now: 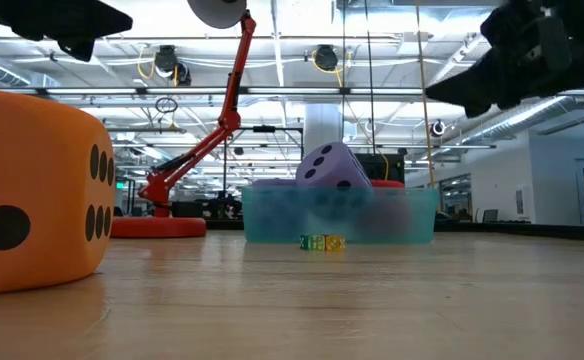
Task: Pick & Place Dice
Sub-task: Put the large orange die into the blue bin
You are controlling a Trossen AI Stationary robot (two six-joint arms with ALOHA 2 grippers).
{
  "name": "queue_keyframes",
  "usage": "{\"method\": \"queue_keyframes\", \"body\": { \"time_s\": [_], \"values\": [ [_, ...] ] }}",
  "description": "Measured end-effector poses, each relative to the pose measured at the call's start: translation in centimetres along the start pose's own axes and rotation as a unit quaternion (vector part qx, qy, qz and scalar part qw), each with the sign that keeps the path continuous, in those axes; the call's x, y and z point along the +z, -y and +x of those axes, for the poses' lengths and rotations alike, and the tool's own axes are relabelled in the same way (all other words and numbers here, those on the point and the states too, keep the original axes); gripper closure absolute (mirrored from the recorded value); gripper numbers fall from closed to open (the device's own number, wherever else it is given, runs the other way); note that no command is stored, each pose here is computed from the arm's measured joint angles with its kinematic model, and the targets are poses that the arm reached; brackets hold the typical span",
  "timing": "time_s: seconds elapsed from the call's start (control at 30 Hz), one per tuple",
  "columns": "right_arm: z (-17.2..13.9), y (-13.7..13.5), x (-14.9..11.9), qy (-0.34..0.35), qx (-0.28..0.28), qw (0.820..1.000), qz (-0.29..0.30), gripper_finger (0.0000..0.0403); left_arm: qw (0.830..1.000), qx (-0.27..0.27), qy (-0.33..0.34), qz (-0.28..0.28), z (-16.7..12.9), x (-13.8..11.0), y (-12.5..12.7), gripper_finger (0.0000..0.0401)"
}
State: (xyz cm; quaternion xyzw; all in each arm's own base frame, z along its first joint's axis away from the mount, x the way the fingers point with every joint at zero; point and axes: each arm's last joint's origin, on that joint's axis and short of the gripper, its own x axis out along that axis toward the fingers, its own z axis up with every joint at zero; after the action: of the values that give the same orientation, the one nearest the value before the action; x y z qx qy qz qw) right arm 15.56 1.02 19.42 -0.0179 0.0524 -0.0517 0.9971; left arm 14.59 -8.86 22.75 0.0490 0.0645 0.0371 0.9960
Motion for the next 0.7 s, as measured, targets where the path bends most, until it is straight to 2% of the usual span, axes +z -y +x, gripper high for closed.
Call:
{"method": "queue_keyframes", "body": {
  "time_s": [0.17, 0.23, 0.3, 0.5, 0.7],
  "values": [
    [-0.1, 0.0, -0.5, 0.0, 0.0, 1.0, 0.004, 0.0403, 0.997, -0.014, 0.027, -0.066, 0.0, 0.8, 0.1, 0.0396],
    [-0.1, 0.0, -0.4, 0.001, 0.0, 1.0, 0.004, 0.0403, 0.996, -0.017, 0.026, -0.086, 0.0, 1.8, 0.2, 0.0396],
    [-0.1, 0.0, -0.4, 0.001, 0.0, 1.0, 0.004, 0.0403, 0.996, -0.015, 0.018, -0.083, 0.0, 3.2, 0.6, 0.0396],
    [-0.1, 0.0, -0.5, 0.0, 0.0, 1.0, 0.007, 0.0403, 0.996, 0.035, -0.072, -0.047, 1.0, 6.2, 2.7, 0.0371],
    [-0.1, 0.0, -0.5, 0.0, 0.0, 1.0, 0.008, 0.0403, 0.981, 0.009, -0.183, -0.066, 2.9, 7.3, 5.8, 0.0313]
  ]
}}
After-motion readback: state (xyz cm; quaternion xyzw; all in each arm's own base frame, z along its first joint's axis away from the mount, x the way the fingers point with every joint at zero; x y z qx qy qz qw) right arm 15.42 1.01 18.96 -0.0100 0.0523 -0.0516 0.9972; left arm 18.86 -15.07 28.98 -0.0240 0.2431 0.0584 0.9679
